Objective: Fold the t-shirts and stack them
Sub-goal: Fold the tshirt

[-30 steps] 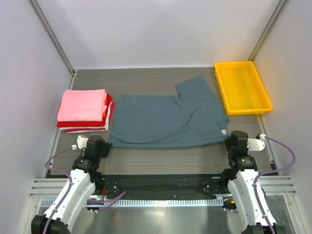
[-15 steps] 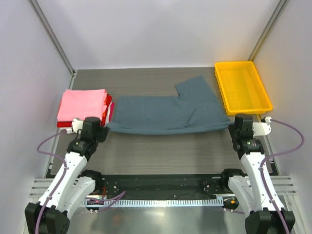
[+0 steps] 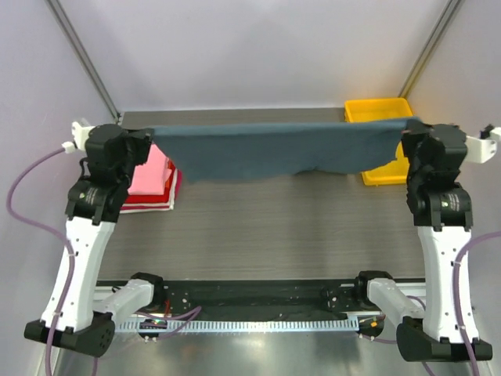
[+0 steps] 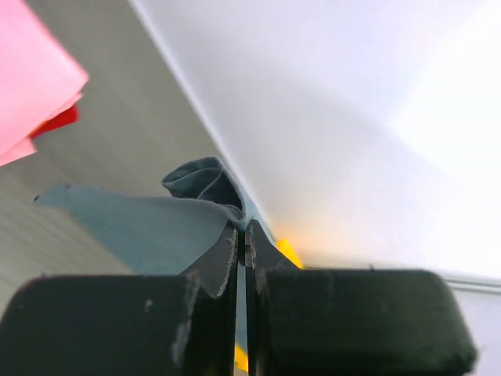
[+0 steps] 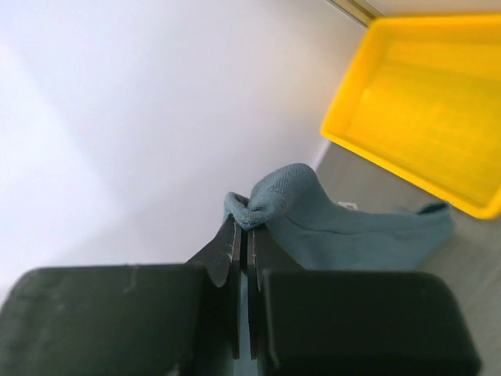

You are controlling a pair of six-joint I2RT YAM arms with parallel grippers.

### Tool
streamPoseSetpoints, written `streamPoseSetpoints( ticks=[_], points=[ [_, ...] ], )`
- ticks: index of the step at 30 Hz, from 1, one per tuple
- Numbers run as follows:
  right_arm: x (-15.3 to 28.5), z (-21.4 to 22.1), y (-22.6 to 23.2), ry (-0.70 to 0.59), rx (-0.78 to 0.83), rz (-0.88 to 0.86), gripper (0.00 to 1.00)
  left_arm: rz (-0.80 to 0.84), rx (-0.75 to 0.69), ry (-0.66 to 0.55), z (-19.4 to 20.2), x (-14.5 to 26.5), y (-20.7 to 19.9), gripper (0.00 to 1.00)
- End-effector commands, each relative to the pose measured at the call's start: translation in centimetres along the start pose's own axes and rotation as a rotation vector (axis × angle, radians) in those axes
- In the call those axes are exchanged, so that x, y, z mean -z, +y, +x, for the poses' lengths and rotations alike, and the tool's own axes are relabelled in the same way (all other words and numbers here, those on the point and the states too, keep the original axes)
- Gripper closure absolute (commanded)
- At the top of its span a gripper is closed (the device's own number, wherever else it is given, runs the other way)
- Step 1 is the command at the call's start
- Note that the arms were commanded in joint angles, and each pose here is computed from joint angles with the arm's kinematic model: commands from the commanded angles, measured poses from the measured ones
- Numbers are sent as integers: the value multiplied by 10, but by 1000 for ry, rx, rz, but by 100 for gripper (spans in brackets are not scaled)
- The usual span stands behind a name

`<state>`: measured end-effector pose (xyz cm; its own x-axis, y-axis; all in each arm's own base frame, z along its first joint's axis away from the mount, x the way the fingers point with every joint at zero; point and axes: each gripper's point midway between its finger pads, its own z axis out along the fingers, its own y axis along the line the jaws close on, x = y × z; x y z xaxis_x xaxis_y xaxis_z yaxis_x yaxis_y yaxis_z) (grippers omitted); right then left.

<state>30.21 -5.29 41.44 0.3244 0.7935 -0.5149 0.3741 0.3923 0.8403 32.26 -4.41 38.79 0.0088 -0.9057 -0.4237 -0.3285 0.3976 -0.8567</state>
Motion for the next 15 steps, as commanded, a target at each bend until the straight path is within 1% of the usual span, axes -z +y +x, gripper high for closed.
streamPoseSetpoints(
  ticks=[1,5,9,13,14,15],
  points=[
    [33,-54,33,-142,-46,-83,99,36,-2,-96,-35,35,-13,100],
    [55,-76,46,-185,-82,-136,99,99,30,-128,-50,59,-24,100],
    [55,-80,49,-200,-89,-135,99,100,21,-161,-60,67,-29,99],
    [29,-61,46,-160,-74,-90,99,50,14,-147,-55,49,-30,100],
    [24,-57,46,-149,-75,-83,99,19,3,-134,-49,35,-28,100],
    [9,-47,43,-133,-68,-53,99,11,2,-130,-47,28,-29,100]
  ],
)
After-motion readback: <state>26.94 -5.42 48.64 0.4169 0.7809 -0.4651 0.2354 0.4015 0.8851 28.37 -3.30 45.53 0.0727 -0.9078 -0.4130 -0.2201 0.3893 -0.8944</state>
